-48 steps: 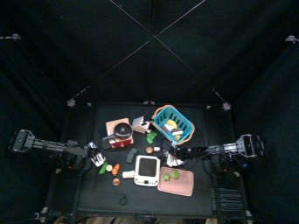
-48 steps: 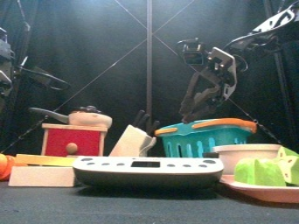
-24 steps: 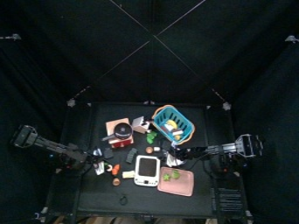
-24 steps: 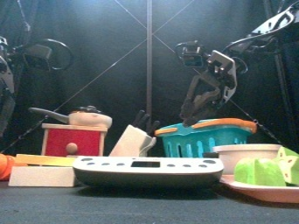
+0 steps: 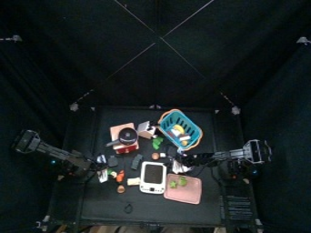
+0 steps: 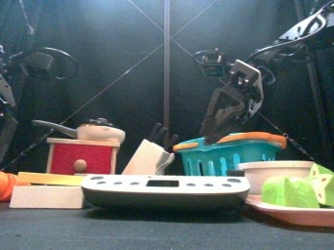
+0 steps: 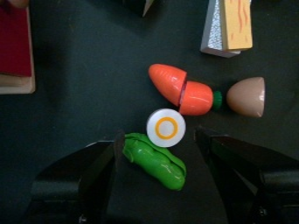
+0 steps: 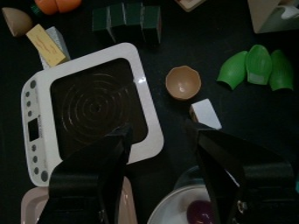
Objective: Grab egg half
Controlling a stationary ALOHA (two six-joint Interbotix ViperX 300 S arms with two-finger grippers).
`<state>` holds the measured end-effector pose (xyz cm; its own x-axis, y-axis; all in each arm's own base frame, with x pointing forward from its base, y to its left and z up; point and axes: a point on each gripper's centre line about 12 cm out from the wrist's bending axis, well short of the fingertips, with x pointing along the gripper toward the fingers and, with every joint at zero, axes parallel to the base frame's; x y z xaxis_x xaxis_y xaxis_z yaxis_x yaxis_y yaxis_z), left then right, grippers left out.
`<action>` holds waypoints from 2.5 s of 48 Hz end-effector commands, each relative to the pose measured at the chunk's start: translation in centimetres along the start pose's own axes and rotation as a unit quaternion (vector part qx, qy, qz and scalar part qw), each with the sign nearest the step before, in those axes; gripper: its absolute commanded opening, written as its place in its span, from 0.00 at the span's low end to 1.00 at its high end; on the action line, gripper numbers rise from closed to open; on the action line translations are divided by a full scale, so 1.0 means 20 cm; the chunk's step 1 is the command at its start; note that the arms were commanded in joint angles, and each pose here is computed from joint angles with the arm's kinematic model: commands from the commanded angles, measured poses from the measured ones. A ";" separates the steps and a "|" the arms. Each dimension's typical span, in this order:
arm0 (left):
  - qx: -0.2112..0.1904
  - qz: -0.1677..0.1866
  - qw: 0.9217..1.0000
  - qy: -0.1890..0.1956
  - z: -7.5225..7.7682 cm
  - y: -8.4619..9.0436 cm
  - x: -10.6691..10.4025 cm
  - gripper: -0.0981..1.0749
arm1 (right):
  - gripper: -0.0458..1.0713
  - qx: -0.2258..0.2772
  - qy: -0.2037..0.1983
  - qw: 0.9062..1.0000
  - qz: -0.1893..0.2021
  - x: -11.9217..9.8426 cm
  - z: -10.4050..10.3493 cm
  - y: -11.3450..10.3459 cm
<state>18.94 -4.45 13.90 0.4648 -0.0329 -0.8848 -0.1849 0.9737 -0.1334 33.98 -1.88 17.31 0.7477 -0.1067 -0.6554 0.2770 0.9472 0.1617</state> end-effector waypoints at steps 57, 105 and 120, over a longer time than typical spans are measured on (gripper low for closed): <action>0.057 0.008 0.998 0.017 0.04 -0.09 0.08 0.92 | 0.82 0.000 -0.015 1.000 0.005 -0.01 0.06 0.01; 0.064 0.032 0.996 0.052 -0.02 -0.05 0.14 0.92 | 0.82 -0.001 -0.014 1.000 0.005 -0.01 0.05 0.02; 0.065 0.027 0.996 0.053 -0.02 -0.06 0.18 0.91 | 0.82 -0.001 -0.014 1.000 0.005 -0.01 0.06 0.01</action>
<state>20.15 -5.74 10.58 0.3527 0.0077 -0.9357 -0.0903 0.9956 -0.0258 34.13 -1.88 16.89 0.7396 -0.1065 -0.6646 0.2780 0.9476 0.1575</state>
